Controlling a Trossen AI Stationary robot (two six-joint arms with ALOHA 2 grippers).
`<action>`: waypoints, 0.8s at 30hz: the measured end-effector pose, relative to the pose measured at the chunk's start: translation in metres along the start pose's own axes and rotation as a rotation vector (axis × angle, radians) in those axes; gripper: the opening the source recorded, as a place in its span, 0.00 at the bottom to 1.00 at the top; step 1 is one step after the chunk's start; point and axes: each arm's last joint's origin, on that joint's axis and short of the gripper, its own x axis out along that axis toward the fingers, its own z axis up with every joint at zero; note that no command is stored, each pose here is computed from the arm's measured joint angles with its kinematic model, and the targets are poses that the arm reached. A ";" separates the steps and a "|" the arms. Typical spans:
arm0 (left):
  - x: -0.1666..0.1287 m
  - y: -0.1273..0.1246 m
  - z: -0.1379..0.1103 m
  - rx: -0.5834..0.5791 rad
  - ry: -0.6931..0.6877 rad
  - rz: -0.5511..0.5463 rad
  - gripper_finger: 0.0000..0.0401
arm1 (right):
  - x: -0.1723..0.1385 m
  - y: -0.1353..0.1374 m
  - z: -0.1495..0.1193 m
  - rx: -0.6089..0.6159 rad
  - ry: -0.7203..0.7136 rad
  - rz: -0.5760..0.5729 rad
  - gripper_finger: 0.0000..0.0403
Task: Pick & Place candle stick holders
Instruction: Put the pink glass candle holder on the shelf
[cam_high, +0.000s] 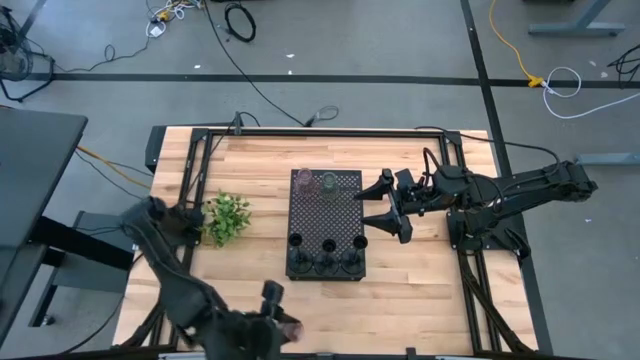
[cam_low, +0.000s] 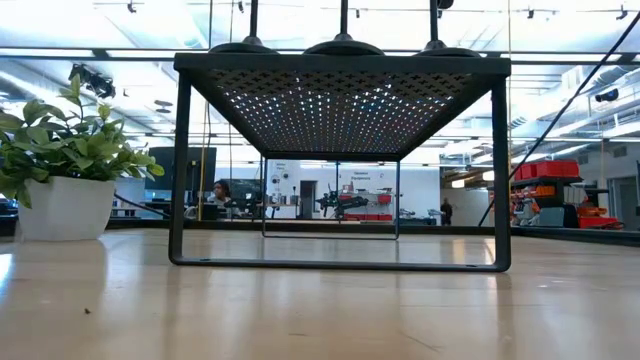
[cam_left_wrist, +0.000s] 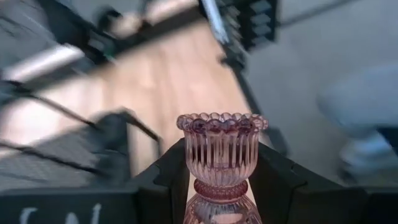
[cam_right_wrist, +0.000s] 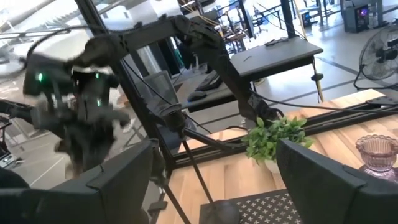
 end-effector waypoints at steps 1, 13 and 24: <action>-0.008 0.003 0.002 0.010 -0.026 0.032 0.34 | 0.000 0.000 0.000 0.000 -0.001 0.000 0.84; -0.082 0.042 0.027 0.015 -0.283 0.271 0.34 | 0.000 0.000 0.000 0.000 0.001 0.000 0.84; -0.131 0.094 0.031 -0.040 -0.355 0.432 0.34 | 0.000 0.000 0.000 0.003 0.002 0.000 0.84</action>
